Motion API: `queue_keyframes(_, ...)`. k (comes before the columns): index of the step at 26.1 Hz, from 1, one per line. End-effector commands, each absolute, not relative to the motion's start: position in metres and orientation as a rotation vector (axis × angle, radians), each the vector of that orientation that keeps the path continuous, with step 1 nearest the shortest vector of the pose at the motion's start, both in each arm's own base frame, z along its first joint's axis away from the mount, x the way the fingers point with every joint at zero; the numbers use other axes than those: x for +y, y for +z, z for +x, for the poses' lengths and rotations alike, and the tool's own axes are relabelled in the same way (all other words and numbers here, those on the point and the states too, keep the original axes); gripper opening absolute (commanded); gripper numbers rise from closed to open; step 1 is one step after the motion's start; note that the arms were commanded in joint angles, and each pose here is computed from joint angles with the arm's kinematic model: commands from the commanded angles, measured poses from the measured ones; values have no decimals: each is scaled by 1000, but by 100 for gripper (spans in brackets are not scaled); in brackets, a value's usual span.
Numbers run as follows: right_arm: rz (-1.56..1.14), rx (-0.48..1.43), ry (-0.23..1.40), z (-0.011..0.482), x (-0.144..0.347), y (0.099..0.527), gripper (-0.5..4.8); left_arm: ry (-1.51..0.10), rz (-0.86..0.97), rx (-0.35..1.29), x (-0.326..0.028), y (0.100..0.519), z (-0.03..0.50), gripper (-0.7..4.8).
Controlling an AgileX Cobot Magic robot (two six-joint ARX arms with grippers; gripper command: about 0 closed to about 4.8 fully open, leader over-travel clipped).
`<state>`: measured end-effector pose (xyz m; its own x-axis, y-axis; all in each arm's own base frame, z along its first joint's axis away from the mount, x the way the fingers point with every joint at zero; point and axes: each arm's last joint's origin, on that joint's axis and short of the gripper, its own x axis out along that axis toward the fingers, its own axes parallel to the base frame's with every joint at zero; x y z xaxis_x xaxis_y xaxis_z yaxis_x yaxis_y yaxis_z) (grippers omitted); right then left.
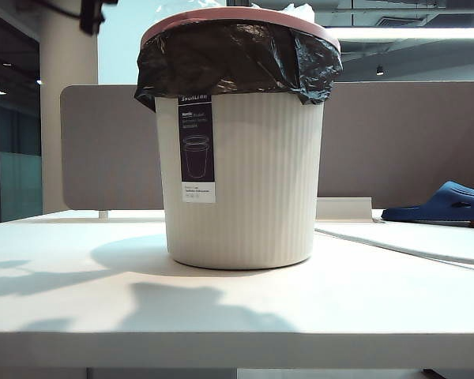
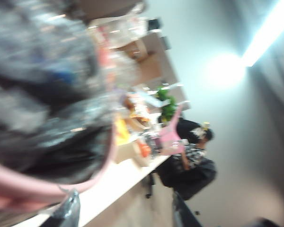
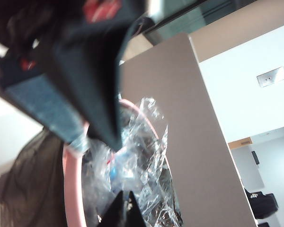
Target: Open the ring lid of the trash can, pull out the black garbage bag inside, and place it on the table.
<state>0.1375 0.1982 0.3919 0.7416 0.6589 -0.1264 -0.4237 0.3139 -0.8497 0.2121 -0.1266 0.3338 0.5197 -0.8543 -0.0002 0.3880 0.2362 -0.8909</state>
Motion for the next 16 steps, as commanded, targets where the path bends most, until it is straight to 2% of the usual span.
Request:
queue_keyframes(1, -986, -259, 706, 132, 193, 398, -1, -877, -978, 583, -126, 331, 212, 248)
queue_keyframes(7, -1029, -170, 747, 131, 191, 389, -1, -846, -978, 635, -125, 326, 210, 252)
queue_keyframes(16, -1011, -152, 755, 131, 191, 387, -1, -834, -956, 633, -124, 326, 208, 252)
